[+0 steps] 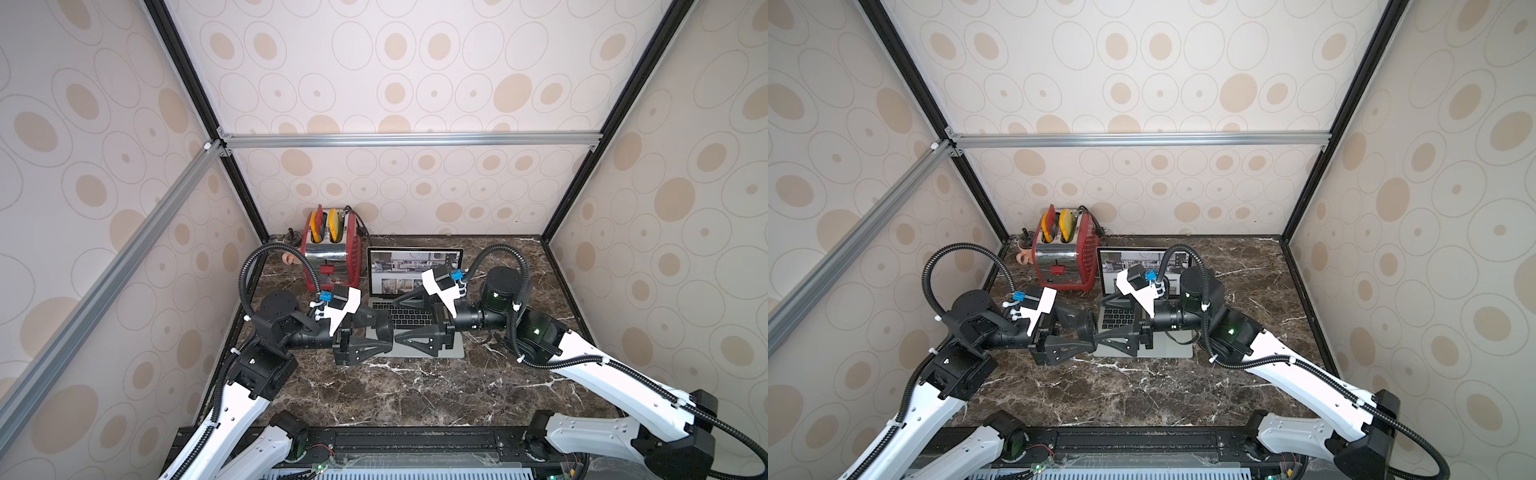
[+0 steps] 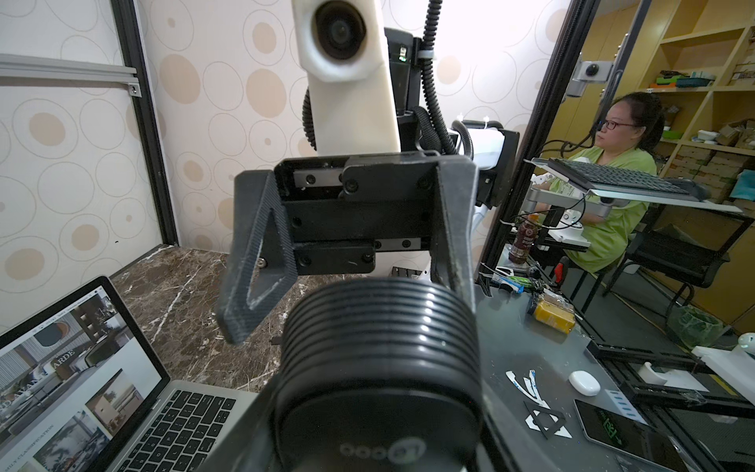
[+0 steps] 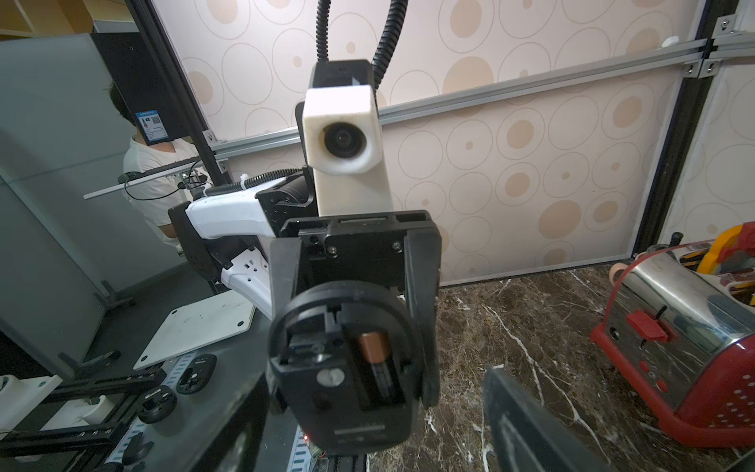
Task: Insert the wireless mouse receiver into the laptop
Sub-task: Take out the USB plug from the mouse.
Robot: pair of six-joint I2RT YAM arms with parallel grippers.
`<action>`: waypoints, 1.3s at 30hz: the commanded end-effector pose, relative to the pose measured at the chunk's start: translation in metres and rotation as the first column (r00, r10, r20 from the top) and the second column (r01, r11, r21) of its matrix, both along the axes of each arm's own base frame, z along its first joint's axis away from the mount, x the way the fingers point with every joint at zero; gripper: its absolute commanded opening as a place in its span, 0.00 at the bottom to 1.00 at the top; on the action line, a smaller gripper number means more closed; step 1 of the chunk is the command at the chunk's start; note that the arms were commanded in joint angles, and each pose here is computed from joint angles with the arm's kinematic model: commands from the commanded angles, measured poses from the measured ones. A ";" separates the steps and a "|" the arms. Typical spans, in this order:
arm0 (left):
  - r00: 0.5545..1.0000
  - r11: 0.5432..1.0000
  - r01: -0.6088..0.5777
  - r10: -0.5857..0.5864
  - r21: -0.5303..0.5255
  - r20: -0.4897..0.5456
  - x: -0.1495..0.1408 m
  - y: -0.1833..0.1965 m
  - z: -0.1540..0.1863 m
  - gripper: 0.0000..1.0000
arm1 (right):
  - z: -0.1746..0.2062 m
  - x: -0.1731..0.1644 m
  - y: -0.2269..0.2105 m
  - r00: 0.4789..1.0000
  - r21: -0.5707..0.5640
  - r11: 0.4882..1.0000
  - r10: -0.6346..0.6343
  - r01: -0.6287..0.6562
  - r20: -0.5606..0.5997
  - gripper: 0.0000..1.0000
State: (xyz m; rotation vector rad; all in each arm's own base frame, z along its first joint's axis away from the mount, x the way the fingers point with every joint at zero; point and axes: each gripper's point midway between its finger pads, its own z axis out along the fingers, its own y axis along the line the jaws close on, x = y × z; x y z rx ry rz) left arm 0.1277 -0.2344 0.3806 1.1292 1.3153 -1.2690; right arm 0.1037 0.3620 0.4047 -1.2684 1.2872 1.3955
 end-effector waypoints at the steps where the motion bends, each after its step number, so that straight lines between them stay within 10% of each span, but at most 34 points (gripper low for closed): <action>1: 0.999 1.000 0.009 -0.008 -0.022 0.037 -0.006 0.002 0.013 0.00 | 0.011 -0.002 0.003 1.000 0.020 1.000 0.017 -0.018 0.026 0.86; 39: 1.000 1.000 0.004 -0.004 -0.030 0.021 -0.009 0.003 0.011 0.00 | 0.030 -0.006 0.007 0.996 0.045 0.997 0.059 -0.062 0.067 0.81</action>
